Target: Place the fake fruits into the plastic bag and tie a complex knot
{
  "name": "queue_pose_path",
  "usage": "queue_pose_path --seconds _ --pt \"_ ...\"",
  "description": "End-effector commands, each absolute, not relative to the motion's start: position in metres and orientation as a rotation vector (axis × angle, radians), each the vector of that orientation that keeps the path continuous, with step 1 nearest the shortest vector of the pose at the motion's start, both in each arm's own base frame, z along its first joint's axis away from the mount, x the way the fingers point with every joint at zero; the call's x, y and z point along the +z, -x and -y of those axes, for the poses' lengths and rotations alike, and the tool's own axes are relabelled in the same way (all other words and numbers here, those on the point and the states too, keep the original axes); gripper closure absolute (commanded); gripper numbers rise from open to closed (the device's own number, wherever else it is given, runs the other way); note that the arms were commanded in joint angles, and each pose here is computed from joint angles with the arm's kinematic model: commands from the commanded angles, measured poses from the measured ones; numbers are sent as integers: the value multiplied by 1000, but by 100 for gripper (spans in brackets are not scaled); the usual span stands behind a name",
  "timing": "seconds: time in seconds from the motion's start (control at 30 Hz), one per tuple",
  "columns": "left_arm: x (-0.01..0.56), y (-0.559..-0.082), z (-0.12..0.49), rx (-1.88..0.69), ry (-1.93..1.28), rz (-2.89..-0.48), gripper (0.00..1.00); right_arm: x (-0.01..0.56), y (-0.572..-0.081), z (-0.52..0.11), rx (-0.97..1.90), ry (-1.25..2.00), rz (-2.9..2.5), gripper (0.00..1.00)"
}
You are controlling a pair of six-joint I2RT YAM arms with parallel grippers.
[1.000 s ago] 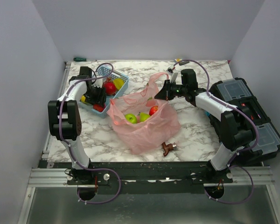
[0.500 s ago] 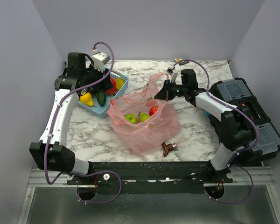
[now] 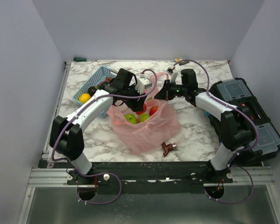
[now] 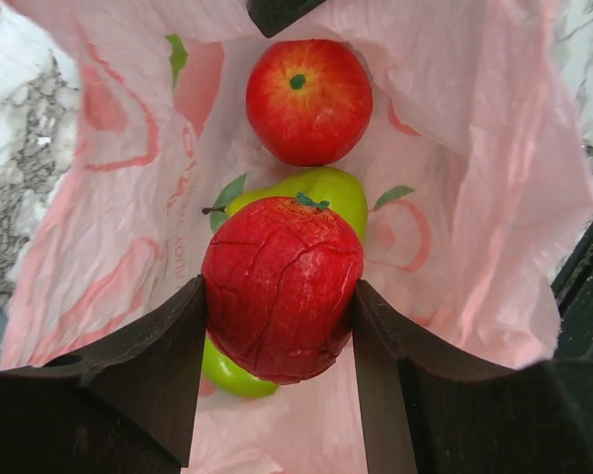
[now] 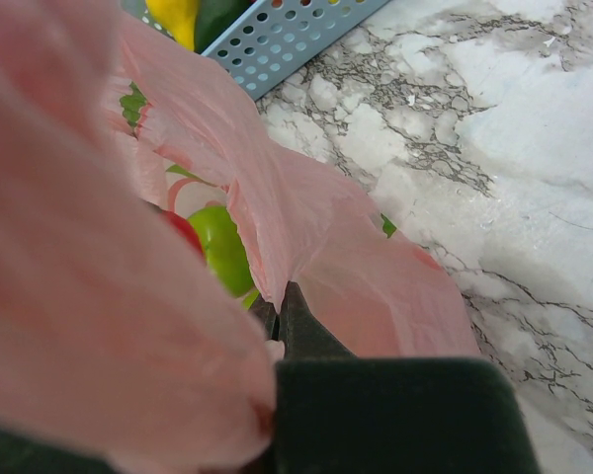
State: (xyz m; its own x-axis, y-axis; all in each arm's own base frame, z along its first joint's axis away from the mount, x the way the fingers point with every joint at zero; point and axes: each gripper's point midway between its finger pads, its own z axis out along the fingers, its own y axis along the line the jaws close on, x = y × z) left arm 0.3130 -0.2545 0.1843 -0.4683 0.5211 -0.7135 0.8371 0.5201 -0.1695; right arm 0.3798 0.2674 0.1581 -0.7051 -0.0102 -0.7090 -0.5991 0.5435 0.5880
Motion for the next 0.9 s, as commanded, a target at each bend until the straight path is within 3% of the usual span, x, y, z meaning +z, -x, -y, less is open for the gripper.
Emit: queue_pose_path --seconds 0.0,0.2,0.43,0.63,0.87 --pt "148 -321 263 -596 -1137 -2218 52 172 -379 -269 1166 518 -2079 99" --pt "115 -302 259 -649 -1194 -2306 20 170 -377 -267 1157 524 -2085 99" --pt "174 -291 266 -769 -1153 -2184 2 162 -374 -265 1144 528 -2097 99" --pt "245 -282 245 -793 -1088 -2009 1 163 -376 -266 1147 526 -2095 99" --pt "229 -255 168 -667 -1150 -1807 2 169 -378 -268 1162 521 -2075 99"
